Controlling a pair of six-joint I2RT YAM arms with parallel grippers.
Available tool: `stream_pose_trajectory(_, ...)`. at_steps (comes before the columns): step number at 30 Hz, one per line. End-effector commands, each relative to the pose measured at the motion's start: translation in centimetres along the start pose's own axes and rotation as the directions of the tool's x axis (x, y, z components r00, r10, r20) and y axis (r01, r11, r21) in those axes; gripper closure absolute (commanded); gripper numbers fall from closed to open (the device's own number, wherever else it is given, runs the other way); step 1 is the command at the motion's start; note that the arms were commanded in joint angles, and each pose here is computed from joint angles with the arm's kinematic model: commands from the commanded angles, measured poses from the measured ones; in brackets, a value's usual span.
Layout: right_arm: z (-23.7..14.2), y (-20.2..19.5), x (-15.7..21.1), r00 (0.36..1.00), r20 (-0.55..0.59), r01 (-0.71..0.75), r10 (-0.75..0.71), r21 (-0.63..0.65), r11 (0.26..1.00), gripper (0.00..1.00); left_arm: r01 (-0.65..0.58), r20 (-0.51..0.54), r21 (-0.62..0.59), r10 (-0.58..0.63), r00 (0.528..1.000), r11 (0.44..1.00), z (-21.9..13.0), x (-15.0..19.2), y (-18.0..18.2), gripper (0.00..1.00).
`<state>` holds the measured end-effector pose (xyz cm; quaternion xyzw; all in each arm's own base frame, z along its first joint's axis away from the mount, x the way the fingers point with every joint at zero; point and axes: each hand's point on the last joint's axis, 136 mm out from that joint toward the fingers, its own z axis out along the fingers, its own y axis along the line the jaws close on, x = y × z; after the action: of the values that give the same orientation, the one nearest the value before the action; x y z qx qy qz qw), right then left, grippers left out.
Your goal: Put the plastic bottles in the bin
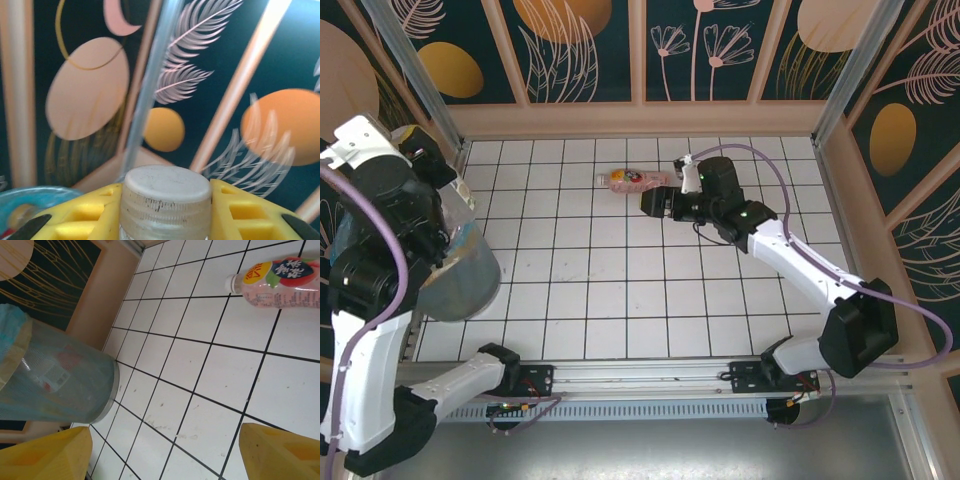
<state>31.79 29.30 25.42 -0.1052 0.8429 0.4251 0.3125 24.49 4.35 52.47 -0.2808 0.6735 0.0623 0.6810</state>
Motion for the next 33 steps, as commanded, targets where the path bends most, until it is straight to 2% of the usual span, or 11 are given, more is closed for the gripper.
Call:
stream_pose_trajectory(1, 0.3, 2.6, -1.5, 0.999, 0.019, 0.031, -0.029, -0.071, 0.997, 0.22, -0.063, -0.022, -0.115, 0.061, 0.998, 0.991, 1.0, 1.0, 2.5, 1.0)
stream_pose_trajectory(7, 1.0, 3.0, -1.2, 0.999, 0.002, 0.035, -0.035, -0.089, 0.995, 0.22, 0.009, -0.149, -0.046, -0.016, 0.989, 0.999, 4.5, 4.3, 1.9, 1.0)
stream_pose_trajectory(9, 1.0, 3.0, -1.1, 0.999, -0.001, 0.034, -0.034, -0.093, 0.995, 0.22, 0.057, -0.157, -0.038, -0.062, 0.986, 0.998, 5.5, 4.8, 2.4, 1.0)
stream_pose_trajectory(16, 0.6, 2.3, -0.1, 0.999, -0.004, 0.034, -0.034, -0.076, 0.997, 0.22, 0.262, -0.206, -0.052, -0.267, 0.941, 0.964, 9.0, 6.0, 7.1, 1.0)
stream_pose_trajectory(20, 0.5, 1.9, 0.3, 0.999, -0.012, 0.035, -0.035, -0.067, 0.997, 0.22, 0.332, -0.193, -0.1, -0.345, 0.918, 0.938, 9.5, 7.2, 9.9, 1.0)
stream_pose_trajectory(24, 0.5, 2.1, 0.4, 0.999, -0.017, 0.039, -0.04, -0.078, 0.996, 0.22, 0.399, -0.226, -0.114, -0.415, 0.881, 0.91, 10.0, 9.7, 11.0, 1.0)
stream_pose_trajectory(28, 0.8, 2.3, 0.6, 0.998, -0.038, 0.045, -0.048, -0.089, 0.995, 0.22, 0.463, -0.198, -0.146, -0.484, 0.852, 0.874, 9.5, 11.4, 12.6, 0.99)
stream_pose_trajectory(31, 1.0, 2.1, 0.9, 0.997, -0.057, 0.045, -0.05, -0.087, 0.995, 0.22, 0.449, -0.154, -0.187, -0.478, 0.865, 0.874, 8.6, 11.6, 13.7, 0.6)
stream_pose_trajectory(33, 1.1, 2.1, 1.1, 0.997, -0.067, 0.043, -0.049, -0.088, 0.995, 0.22, 0.43, -0.123, -0.21, -0.46, 0.879, 0.878, 8.1, 11.0, 14.2, 0.45)
